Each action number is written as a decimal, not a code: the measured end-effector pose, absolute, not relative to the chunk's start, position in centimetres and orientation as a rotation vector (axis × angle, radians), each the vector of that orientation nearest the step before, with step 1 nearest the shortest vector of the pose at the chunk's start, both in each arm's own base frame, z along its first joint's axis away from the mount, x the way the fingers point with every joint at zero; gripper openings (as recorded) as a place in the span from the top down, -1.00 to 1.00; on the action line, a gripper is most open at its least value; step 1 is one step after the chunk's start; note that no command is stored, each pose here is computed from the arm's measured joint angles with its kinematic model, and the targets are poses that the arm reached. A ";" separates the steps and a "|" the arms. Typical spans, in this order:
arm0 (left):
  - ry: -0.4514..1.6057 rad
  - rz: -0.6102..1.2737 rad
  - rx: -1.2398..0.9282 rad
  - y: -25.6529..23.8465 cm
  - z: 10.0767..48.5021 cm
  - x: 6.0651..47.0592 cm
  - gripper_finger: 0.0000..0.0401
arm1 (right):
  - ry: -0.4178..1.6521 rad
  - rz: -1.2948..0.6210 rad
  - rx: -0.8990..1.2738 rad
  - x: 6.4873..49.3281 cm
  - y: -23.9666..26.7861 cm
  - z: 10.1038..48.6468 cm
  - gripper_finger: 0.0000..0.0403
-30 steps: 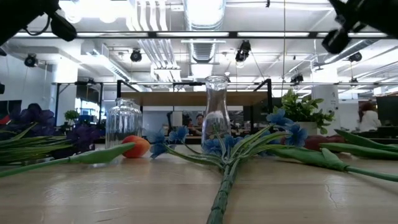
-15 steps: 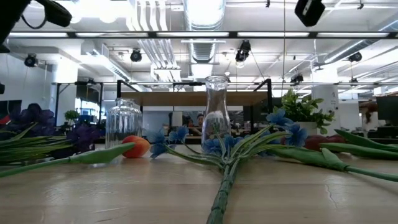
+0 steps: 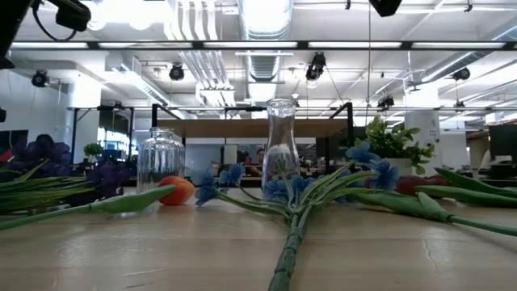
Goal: Pick and place flowers into a vace then onto a shelf
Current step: Put the right red tulip into the right transparent vase
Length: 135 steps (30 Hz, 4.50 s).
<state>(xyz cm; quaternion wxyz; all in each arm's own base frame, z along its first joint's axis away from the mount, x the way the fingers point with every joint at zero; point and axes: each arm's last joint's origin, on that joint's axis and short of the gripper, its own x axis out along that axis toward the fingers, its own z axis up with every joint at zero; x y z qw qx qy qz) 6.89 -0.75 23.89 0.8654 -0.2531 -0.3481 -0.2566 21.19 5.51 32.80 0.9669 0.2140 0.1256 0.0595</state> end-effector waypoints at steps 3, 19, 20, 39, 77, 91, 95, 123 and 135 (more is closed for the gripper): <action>-0.726 -0.490 -0.456 -0.7 23.8 7.2 1.00 | 0.278 0.097 0.445 21.0 5.8 32.4 0.66; -0.475 -0.386 -0.565 -0.6 22.3 10.6 1.00 | 0.357 0.112 0.443 20.9 7.4 31.2 0.66; -0.463 -0.382 -0.566 -0.6 22.3 10.8 1.00 | 0.364 0.114 0.443 20.8 7.5 31.1 0.66; -0.314 -0.454 -0.668 -0.9 24.7 14.1 1.00 | 0.460 0.092 0.447 21.9 8.2 29.5 0.66; -0.125 -0.593 -0.428 -2.7 29.2 22.1 1.00 | 0.480 0.087 0.446 23.1 8.7 28.5 0.66; 0.239 -0.309 -0.212 -5.3 33.5 22.4 1.00 | 0.483 0.087 0.430 23.0 8.7 28.4 0.66; 0.334 -0.228 -0.176 -6.6 33.5 21.5 1.00 | 0.486 0.092 0.396 23.0 8.7 28.4 0.66; 0.517 -0.032 -0.334 -15.9 29.9 19.5 1.00 | 0.489 0.055 0.348 23.0 8.5 28.2 0.66; 0.545 -0.155 -0.403 -17.6 29.3 20.7 0.97 | 0.438 0.044 0.301 23.2 8.5 28.6 0.66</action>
